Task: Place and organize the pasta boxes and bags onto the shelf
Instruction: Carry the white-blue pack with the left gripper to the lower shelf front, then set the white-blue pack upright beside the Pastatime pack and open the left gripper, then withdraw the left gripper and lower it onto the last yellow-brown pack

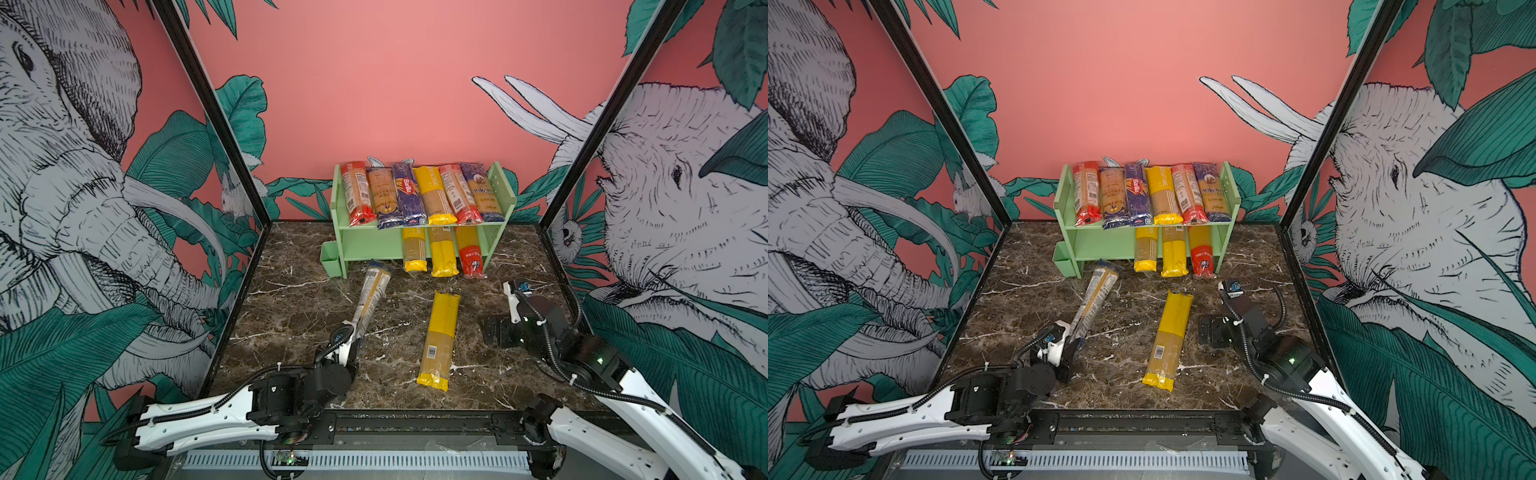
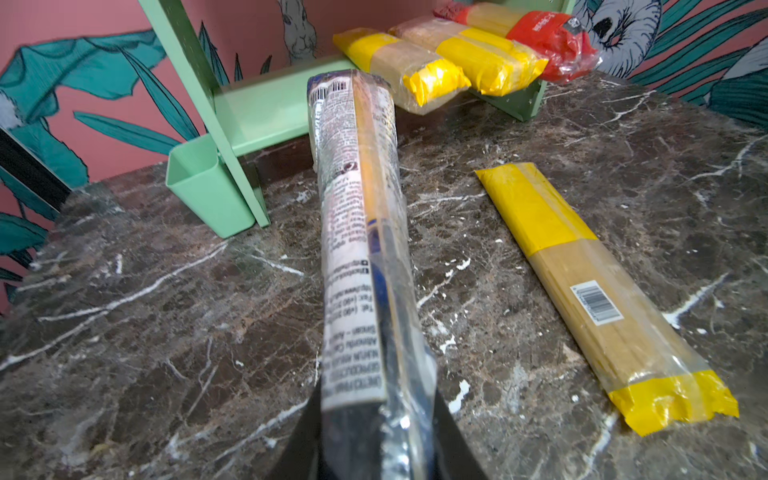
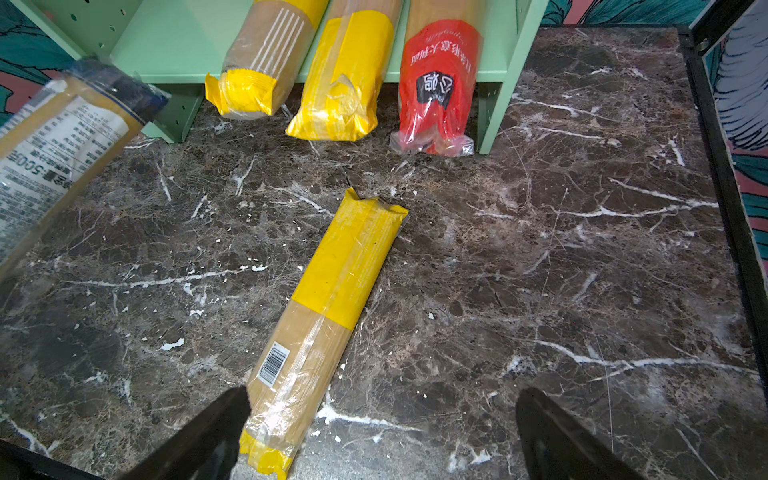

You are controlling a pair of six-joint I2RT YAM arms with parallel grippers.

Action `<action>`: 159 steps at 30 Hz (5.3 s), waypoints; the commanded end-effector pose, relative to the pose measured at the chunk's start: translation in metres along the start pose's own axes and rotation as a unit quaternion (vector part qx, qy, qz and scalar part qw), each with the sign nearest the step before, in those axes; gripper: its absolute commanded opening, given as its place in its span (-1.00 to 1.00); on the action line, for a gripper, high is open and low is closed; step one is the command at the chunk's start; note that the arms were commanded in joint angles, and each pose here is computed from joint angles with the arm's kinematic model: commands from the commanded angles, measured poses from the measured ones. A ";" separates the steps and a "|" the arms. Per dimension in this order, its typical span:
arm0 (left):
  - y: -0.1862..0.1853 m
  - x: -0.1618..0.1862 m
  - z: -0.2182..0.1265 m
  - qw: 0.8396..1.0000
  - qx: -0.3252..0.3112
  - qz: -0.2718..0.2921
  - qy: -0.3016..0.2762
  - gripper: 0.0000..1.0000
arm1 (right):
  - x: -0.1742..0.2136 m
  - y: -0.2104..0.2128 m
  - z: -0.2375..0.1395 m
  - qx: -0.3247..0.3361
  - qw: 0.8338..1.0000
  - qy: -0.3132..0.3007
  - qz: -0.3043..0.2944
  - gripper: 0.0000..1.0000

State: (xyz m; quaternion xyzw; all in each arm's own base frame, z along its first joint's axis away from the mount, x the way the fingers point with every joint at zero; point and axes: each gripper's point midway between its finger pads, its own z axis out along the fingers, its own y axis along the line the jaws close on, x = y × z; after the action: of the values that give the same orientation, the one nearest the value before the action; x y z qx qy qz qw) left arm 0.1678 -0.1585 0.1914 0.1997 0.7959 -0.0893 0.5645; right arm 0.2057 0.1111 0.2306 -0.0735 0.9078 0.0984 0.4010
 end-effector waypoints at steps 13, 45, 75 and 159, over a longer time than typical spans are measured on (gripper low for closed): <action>0.012 -0.129 0.065 0.990 -0.016 -0.105 -0.096 -1.00 | -0.009 0.000 -0.003 0.003 1.000 -0.018 -0.011 0.99; 0.019 -0.155 0.231 0.974 -0.063 -0.189 -0.109 -1.00 | -0.010 -0.013 0.008 0.052 0.997 -0.015 -0.063 0.99; -0.025 -0.161 0.258 0.976 0.021 -0.204 -0.071 -0.11 | -0.005 -0.020 -0.005 0.048 0.997 -0.027 -0.054 0.99; -0.236 0.152 0.132 0.967 0.104 -0.125 0.197 0.93 | 0.012 -0.028 -0.060 -0.014 0.998 -0.055 0.024 0.98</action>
State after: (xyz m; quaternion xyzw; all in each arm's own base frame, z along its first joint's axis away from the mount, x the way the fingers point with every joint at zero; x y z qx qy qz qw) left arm 0.1546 -0.3971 0.0268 0.1604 0.8639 -0.2054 0.4309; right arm 0.1601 0.0710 0.2418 -0.0570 0.8951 0.1182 0.4261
